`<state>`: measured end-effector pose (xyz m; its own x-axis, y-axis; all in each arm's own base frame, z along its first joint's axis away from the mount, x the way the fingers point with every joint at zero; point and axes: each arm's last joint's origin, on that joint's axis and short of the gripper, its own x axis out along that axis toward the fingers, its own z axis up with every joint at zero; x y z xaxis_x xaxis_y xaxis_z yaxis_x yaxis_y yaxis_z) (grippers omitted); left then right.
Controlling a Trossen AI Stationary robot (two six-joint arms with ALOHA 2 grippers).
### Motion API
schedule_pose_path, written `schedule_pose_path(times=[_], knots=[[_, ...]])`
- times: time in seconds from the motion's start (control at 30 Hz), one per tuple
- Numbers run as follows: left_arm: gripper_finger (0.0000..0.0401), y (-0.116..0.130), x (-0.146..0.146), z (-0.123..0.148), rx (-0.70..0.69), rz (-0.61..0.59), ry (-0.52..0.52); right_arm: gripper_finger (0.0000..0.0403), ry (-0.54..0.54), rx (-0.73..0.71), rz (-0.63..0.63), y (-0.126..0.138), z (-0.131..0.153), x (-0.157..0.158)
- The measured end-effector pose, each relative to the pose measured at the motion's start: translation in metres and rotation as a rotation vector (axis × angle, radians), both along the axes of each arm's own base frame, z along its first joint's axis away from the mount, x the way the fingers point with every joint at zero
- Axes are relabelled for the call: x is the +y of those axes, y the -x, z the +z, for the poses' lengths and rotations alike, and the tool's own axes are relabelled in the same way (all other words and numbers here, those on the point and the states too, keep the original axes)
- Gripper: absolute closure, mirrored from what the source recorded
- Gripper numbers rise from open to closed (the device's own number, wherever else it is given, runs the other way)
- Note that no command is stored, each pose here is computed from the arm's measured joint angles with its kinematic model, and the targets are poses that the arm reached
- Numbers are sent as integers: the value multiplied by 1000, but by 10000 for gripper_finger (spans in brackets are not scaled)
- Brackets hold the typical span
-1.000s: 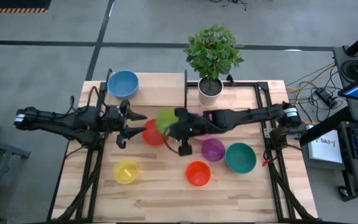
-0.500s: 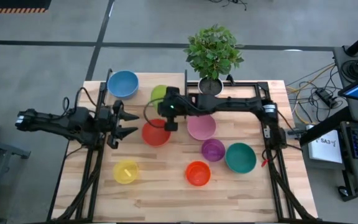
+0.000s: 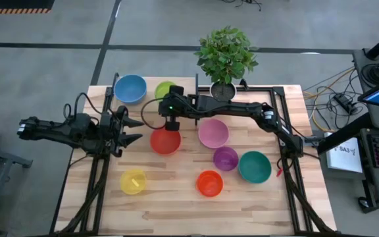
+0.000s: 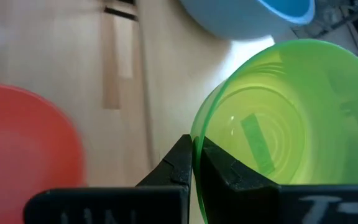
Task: Place and stack bowls onto a shelf
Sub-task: Put the transparent green bowl on the shelf
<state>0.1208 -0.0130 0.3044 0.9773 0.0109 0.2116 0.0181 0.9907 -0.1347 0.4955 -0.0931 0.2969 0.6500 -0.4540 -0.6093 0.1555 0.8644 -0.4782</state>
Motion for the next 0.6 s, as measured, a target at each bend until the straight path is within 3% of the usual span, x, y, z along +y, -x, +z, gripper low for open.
schedule_pose_path(times=[0.33, 0.6], knots=[[205, 0, 0, 0, 1, 3, -14, 391, -12, 10, -50, 4, -1, -12], [205, 0, 0, 0, 1, 3, -14, 339, -5, 15, -56, 4, -3, -14]])
